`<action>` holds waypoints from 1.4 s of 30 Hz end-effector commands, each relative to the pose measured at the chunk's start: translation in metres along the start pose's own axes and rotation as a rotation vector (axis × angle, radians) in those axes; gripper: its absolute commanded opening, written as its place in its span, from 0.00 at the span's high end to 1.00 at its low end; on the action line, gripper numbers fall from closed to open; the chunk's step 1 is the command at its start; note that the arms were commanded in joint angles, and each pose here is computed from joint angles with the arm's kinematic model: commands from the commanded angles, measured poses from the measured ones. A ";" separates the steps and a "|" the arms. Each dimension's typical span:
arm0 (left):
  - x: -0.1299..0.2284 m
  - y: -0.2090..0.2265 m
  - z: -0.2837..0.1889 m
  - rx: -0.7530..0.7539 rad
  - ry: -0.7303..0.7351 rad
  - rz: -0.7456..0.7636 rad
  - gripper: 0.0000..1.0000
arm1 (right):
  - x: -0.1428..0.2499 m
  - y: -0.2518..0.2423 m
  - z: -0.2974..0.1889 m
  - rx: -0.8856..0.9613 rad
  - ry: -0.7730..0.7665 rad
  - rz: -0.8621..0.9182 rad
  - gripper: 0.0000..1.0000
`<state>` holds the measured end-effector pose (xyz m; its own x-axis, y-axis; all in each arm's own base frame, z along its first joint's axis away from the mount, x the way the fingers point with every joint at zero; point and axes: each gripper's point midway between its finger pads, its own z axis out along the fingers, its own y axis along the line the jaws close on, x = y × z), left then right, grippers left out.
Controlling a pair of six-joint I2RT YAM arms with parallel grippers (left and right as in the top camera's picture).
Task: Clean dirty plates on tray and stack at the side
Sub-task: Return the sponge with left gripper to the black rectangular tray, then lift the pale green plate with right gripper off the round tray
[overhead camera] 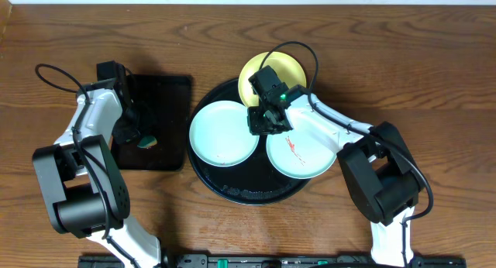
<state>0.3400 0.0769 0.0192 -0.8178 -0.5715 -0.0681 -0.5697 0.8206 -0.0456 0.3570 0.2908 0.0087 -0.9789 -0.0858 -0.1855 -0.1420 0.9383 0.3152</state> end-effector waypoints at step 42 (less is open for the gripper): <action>-0.011 -0.005 0.005 0.016 -0.044 -0.001 0.92 | -0.061 0.015 -0.151 0.329 -0.506 -0.339 0.99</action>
<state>0.3544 0.0803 0.0208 -0.8121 -0.5702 -0.1238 -0.5663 0.8214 -0.0676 0.3792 0.2835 0.1389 -0.7951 -0.2042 -0.5711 -0.3362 0.9321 0.1348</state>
